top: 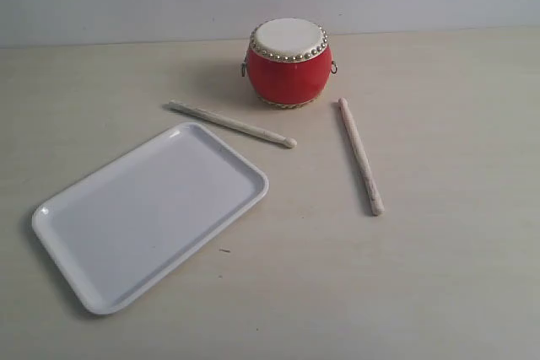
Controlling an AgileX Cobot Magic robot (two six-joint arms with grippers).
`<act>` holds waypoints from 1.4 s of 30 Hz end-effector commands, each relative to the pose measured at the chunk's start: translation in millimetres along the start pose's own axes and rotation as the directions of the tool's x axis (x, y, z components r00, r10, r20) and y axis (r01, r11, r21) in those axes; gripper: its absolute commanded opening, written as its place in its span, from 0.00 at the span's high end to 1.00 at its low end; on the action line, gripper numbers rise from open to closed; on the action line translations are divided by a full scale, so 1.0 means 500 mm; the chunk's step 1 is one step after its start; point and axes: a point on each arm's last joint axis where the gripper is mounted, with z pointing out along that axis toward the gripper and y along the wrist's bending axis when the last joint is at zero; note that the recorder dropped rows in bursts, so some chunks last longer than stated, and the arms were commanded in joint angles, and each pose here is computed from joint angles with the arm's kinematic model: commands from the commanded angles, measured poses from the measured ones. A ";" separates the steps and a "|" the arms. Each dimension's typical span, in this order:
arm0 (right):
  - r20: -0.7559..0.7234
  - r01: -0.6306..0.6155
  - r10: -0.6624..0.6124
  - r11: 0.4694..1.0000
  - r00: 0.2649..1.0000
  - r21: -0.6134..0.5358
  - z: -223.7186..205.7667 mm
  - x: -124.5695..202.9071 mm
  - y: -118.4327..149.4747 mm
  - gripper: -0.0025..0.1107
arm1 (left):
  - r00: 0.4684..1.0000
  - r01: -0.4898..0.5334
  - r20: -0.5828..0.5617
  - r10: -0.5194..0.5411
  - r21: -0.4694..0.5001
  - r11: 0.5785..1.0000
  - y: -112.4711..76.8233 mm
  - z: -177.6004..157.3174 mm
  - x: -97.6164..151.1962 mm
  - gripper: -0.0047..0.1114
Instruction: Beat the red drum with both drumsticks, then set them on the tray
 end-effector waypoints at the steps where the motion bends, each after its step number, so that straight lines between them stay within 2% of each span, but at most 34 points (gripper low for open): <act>1: 0.009 0.006 -0.006 1.000 1.000 0.003 -0.001 0.001 -0.001 0.98 | 1.000 0.002 0.009 -0.002 -0.002 1.000 0.000 -0.001 -0.001 0.96; 29: 0.019 0.004 -0.004 1.000 1.000 0.001 -0.001 -0.001 -0.001 0.98 | 1.000 0.002 0.009 -0.002 -0.002 1.000 0.000 -0.001 -0.001 0.96; 37: 0.156 0.007 -0.002 1.000 0.988 -0.029 -0.003 -0.026 0.005 0.98 | 1.000 0.002 0.009 -0.002 -0.002 1.000 0.000 -0.001 -0.001 0.96; 40: 0.256 0.005 0.008 0.999 0.967 -0.052 -0.007 -0.044 0.009 0.98 | 1.000 0.002 0.009 -0.002 -0.002 1.000 0.000 -0.001 -0.001 0.96; 42: 0.335 -0.035 0.062 0.996 0.940 -0.087 -0.012 -0.059 0.012 0.98 | 1.000 0.002 0.009 -0.002 -0.002 1.000 0.000 -0.001 -0.001 0.96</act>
